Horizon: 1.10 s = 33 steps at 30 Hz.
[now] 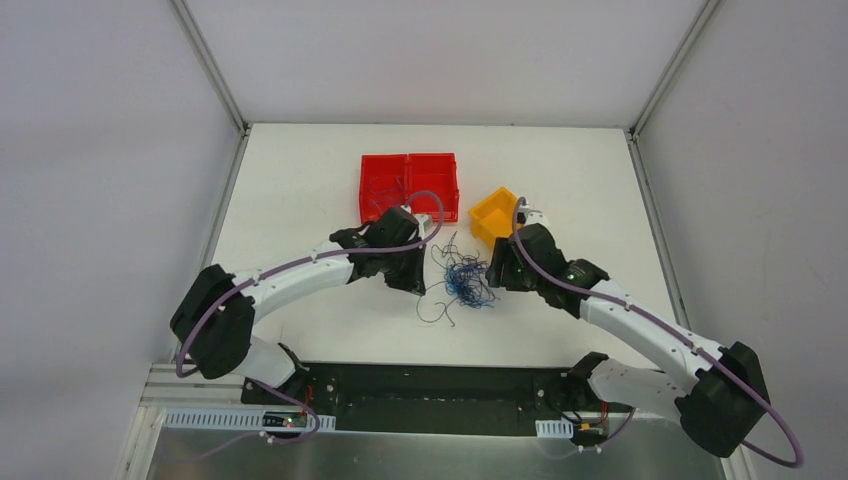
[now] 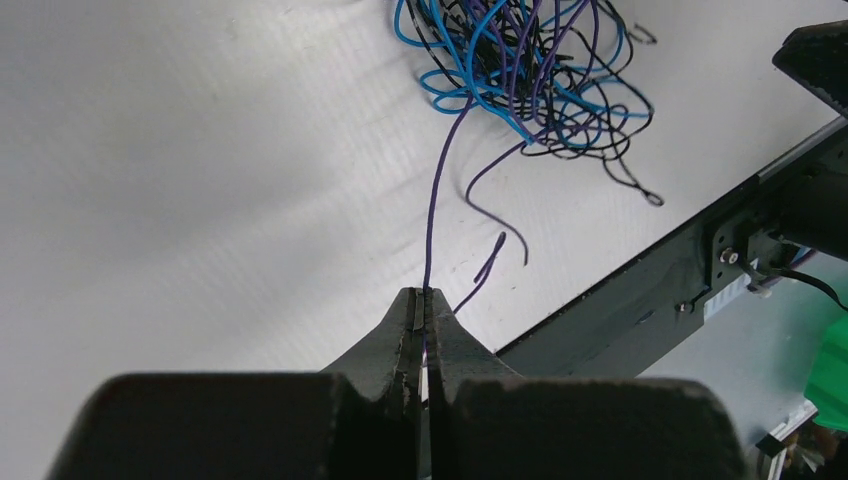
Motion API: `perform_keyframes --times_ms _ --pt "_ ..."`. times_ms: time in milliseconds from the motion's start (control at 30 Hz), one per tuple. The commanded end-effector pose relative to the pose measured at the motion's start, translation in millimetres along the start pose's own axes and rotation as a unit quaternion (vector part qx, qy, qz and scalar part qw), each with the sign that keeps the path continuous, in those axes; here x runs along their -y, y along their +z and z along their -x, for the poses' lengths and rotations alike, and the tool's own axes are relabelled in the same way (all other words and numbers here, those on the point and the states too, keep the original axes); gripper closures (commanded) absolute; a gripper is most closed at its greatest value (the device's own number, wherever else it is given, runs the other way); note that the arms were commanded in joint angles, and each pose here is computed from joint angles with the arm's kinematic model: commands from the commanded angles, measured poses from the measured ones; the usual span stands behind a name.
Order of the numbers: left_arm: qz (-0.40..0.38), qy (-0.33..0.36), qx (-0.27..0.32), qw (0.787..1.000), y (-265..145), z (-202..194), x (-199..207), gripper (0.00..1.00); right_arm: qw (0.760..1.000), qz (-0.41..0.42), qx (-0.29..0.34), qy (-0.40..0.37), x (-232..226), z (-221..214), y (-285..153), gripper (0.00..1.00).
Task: Untangle the cables
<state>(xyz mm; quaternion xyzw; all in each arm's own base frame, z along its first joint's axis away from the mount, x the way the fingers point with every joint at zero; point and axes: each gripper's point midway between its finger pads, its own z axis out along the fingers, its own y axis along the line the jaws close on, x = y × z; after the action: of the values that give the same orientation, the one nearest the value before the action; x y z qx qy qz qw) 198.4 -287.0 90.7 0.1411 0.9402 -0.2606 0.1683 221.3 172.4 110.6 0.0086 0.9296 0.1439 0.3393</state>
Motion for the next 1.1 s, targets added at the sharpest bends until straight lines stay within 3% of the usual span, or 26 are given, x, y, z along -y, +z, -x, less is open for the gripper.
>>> perform_keyframes --times_ms 0,133,567,767,1067 --pt "0.029 0.008 0.008 1.0 -14.6 -7.2 -21.4 1.0 0.997 0.076 -0.024 -0.018 -35.2 5.0 0.2 0.42" --pt "0.032 0.007 0.012 0.999 -18.8 -7.8 -27.5 1.0 0.99 0.113 -0.075 -0.022 -57.6 -3.7 8.3 0.41" --pt "0.043 0.004 0.028 0.999 -28.7 -9.0 -39.2 1.0 0.981 0.134 -0.134 -0.042 -87.8 -16.3 26.2 0.43" --pt "0.045 0.002 0.027 0.999 -27.9 -9.6 -40.0 1.0 0.984 0.086 -0.134 -0.078 -95.9 -22.8 40.9 0.43" --pt "0.053 -0.004 0.035 0.998 -29.4 -6.8 -42.4 1.0 0.99 0.002 -0.131 -0.055 -65.6 -50.5 75.5 0.46"
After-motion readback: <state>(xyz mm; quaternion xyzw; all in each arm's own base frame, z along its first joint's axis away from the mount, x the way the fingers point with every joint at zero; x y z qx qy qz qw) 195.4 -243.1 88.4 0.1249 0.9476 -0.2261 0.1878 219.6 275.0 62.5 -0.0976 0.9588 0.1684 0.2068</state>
